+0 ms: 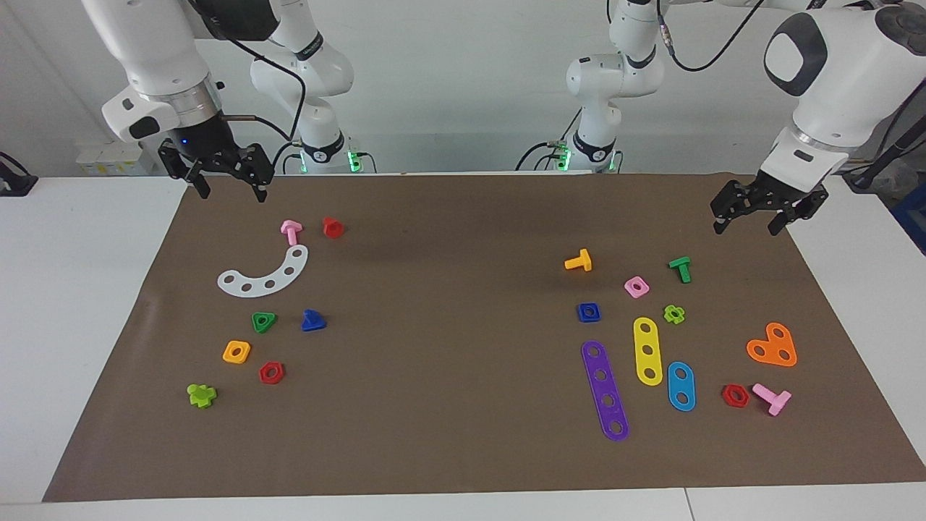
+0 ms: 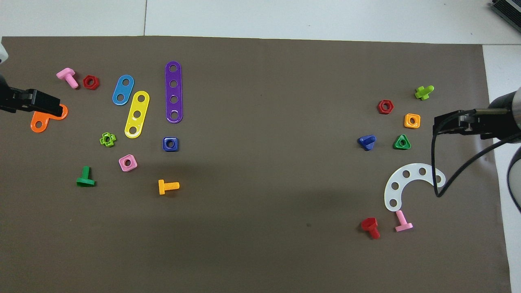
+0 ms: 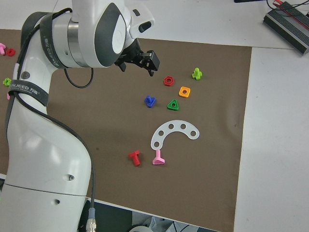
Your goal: Unscrew and place screws in storage area
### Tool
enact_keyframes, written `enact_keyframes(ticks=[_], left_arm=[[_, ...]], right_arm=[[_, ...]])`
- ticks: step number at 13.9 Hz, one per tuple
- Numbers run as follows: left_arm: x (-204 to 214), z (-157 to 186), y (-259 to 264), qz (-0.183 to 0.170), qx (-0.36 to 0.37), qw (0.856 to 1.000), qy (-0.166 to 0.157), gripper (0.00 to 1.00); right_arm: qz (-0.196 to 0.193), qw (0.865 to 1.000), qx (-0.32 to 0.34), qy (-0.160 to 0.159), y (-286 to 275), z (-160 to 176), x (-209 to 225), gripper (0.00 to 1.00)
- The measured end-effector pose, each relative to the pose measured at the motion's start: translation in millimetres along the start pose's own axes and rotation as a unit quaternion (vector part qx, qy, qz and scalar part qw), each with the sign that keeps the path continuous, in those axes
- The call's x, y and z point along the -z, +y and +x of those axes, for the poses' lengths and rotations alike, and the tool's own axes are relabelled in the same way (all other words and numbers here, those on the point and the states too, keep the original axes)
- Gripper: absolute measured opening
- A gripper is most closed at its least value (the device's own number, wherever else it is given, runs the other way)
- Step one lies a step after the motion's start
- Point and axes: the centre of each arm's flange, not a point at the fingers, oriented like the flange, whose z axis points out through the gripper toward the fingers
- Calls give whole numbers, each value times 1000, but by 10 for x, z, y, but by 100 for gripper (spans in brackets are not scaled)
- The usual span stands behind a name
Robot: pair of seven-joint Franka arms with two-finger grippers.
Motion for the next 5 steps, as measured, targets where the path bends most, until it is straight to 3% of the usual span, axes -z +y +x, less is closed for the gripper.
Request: enact_keyframes(ticks=[5], left_arm=[[26, -33, -79, 0, 6, 1000, 2, 100]], right_arm=[[-1, 1000, 3, 0, -41, -9, 4, 100]])
